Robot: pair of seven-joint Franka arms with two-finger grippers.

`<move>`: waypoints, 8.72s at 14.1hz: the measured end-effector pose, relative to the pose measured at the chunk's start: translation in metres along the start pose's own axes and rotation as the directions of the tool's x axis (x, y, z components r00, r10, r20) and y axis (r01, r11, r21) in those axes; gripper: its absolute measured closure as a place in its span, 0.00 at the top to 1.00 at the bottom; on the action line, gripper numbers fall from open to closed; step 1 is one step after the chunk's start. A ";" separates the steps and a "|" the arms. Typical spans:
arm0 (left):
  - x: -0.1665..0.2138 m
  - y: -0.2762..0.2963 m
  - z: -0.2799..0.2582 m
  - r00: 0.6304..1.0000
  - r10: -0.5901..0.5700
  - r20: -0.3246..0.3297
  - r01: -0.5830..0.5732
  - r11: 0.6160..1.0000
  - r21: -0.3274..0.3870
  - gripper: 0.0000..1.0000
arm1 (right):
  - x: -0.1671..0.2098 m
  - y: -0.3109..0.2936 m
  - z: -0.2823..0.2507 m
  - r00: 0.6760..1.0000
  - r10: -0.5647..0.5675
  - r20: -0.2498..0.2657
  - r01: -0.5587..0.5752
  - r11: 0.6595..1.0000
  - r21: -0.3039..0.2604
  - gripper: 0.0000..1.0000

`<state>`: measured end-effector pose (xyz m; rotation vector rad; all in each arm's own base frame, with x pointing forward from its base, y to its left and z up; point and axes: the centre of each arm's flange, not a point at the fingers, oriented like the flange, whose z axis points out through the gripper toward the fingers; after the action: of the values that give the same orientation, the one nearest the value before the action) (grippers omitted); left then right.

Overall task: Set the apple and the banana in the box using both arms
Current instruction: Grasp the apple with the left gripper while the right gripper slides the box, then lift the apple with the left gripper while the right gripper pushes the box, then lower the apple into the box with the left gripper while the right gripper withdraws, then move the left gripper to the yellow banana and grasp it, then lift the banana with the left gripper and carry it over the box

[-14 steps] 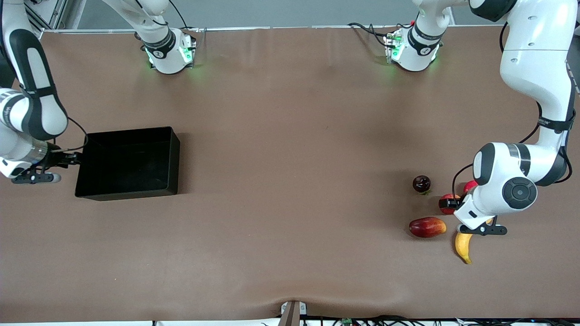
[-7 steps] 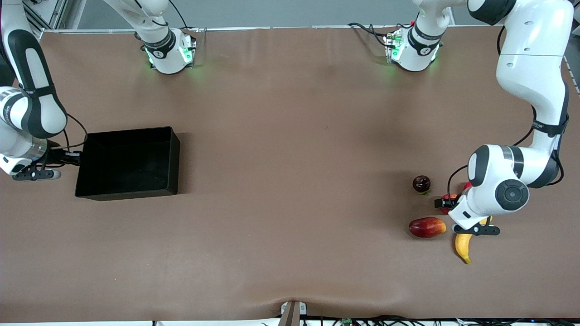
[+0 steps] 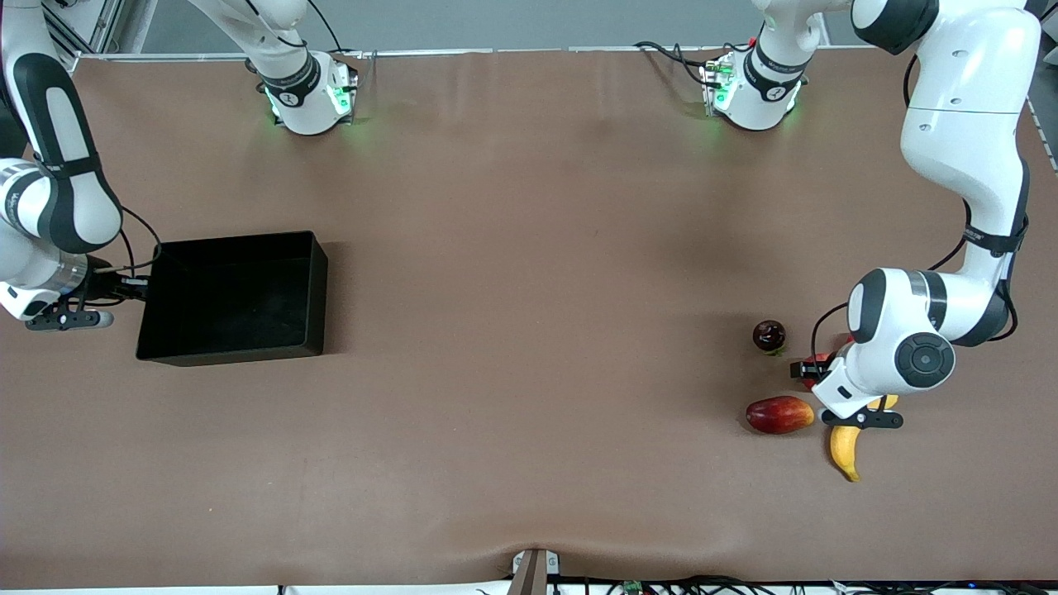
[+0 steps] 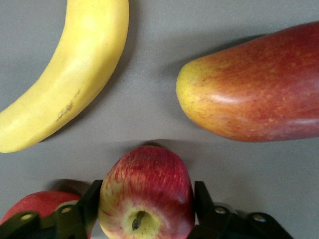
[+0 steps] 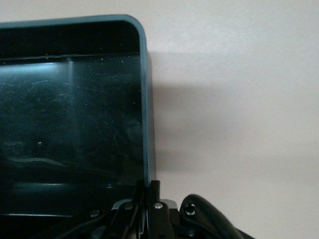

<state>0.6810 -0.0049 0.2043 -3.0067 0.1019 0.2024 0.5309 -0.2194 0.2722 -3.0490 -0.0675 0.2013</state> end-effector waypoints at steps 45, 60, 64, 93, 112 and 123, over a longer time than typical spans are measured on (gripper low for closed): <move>-0.172 0.345 -0.168 0.936 -0.352 -0.022 0.345 0.928 -0.143 0.74 | 0.057 -0.563 -0.071 0.990 0.133 0.056 -0.141 0.974 0.175 1.00; -0.163 0.388 -0.034 0.893 -0.449 0.012 0.449 0.891 -0.065 0.89 | 0.061 -0.367 -0.253 0.955 0.279 0.098 -0.283 0.959 0.031 1.00; -0.150 0.377 -0.098 0.875 -0.480 -0.058 0.475 0.876 -0.080 1.00 | 0.047 -0.299 -0.282 0.956 0.277 0.093 -0.281 0.959 0.038 1.00; 0.032 -0.051 -0.007 0.808 0.513 -0.290 -0.498 0.858 0.127 1.00 | -0.039 -0.240 -0.361 0.970 0.205 -0.132 -0.209 0.978 -0.013 1.00; 0.027 0.007 -0.155 0.795 0.565 -0.222 -0.569 0.820 0.051 0.37 | -0.042 -0.233 -0.358 0.990 0.090 -0.107 -0.100 0.991 -0.091 1.00; -0.024 0.219 -0.225 0.986 0.001 -0.167 -0.038 0.974 -0.222 0.37 | -0.042 -0.236 -0.358 0.991 0.085 -0.106 -0.095 0.991 -0.094 1.00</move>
<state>0.6697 -0.2492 0.4018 -3.2449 0.1328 -0.0392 0.5281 -0.0160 0.6516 -3.1581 0.0700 0.0495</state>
